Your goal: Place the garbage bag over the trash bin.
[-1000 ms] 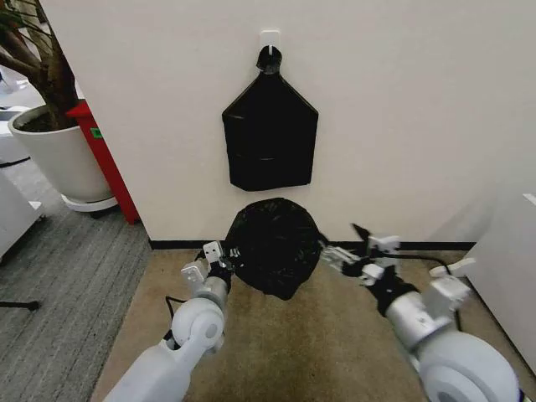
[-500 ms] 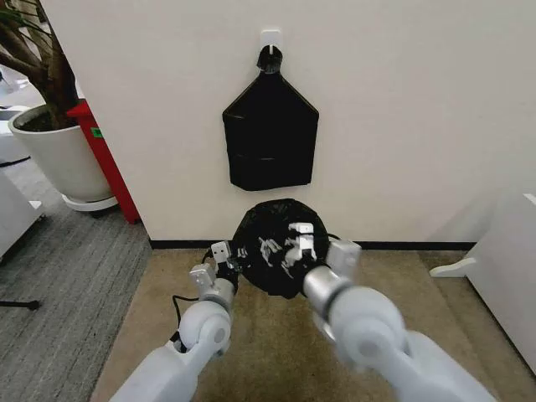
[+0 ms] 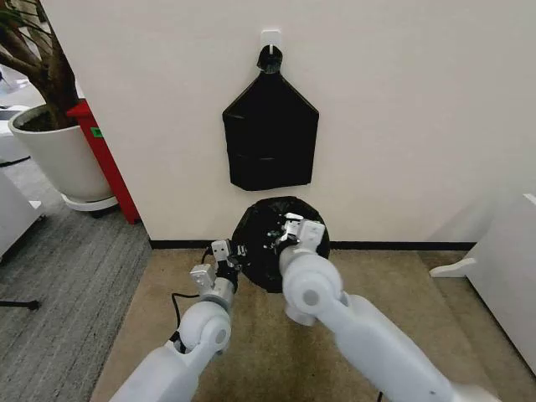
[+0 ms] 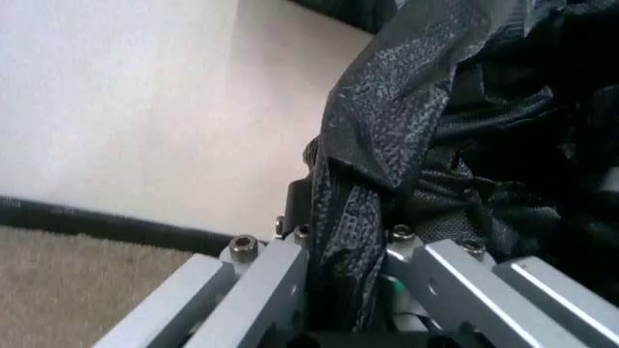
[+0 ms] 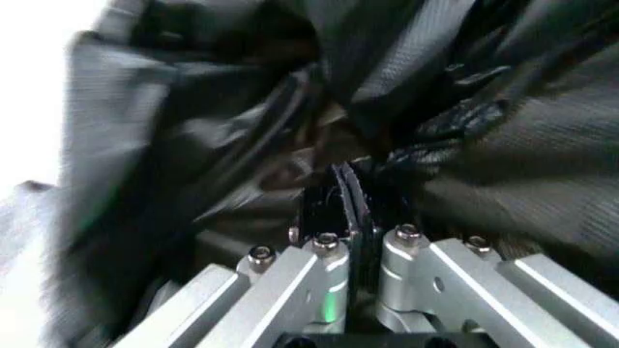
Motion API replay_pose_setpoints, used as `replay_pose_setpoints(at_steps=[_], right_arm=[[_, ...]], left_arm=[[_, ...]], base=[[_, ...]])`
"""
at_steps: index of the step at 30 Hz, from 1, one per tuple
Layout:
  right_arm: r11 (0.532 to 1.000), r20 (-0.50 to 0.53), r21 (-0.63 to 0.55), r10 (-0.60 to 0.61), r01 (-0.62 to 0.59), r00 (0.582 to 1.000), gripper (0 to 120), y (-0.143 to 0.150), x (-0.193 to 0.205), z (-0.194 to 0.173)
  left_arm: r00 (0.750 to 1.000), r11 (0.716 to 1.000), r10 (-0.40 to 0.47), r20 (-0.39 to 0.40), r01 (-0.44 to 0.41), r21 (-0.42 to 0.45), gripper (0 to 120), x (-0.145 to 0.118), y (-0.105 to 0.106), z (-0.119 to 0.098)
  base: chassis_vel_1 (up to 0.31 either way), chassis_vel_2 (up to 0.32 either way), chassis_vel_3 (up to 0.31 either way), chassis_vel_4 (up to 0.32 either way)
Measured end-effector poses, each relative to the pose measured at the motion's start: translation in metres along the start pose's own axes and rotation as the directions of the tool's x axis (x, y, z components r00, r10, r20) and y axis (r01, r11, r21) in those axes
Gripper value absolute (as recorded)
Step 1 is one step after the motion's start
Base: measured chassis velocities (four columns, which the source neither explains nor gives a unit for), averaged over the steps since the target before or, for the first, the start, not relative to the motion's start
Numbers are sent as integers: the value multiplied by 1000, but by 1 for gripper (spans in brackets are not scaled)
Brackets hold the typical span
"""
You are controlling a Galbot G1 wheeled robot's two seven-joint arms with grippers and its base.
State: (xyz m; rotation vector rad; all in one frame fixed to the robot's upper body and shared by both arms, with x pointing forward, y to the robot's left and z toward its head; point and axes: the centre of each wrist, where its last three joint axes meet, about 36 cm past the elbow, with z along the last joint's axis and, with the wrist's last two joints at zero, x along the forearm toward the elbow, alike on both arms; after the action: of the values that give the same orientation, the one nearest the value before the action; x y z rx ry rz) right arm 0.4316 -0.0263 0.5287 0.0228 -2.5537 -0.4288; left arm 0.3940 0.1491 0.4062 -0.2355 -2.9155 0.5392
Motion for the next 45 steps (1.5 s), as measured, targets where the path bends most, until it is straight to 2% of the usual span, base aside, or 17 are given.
replay_pose_setpoints(at_steps=[9,12,20,26,31,35,38,41,45], right_arm=[[987,-24,18,163,-162,986,0,18,-67,12],[987,-27,12,159,-158,987,0,23,-66,11],[996,-31,12,91,-91,995,0,17,-16,4],[993,-40,22,117,-116,992,0,11,-25,7],[980,-84,23,197,-196,977,0,10,-75,15],[975,-105,22,221,-219,970,0,14,-88,16],[975,-103,22,222,-221,970,0,16,-85,14],[984,-70,28,175,-174,982,0,18,-56,4],[989,-69,25,149,-147,986,0,21,-45,-1]], left_arm=[[999,1000,27,44,-27,0,3,9,-7,-4],[998,1000,25,53,-25,-1,3,10,-7,-5],[997,1000,-3,73,3,-3,3,4,0,-6],[997,1000,1,79,-1,0,3,4,-1,-7],[994,999,35,101,-34,-6,3,17,-7,-12],[993,999,44,111,-43,-11,3,19,-8,-16],[992,999,43,117,-41,-13,3,18,-7,-18],[993,1000,28,117,-27,-17,3,14,-3,-18],[994,1000,23,111,-21,-15,3,13,-2,-15]], base=[[0,0,0,0],[0,0,0,0],[0,0,0,0],[0,0,0,0],[0,0,0,0],[0,0,0,0],[0,0,0,0],[0,0,0,0],[0,0,0,0]])
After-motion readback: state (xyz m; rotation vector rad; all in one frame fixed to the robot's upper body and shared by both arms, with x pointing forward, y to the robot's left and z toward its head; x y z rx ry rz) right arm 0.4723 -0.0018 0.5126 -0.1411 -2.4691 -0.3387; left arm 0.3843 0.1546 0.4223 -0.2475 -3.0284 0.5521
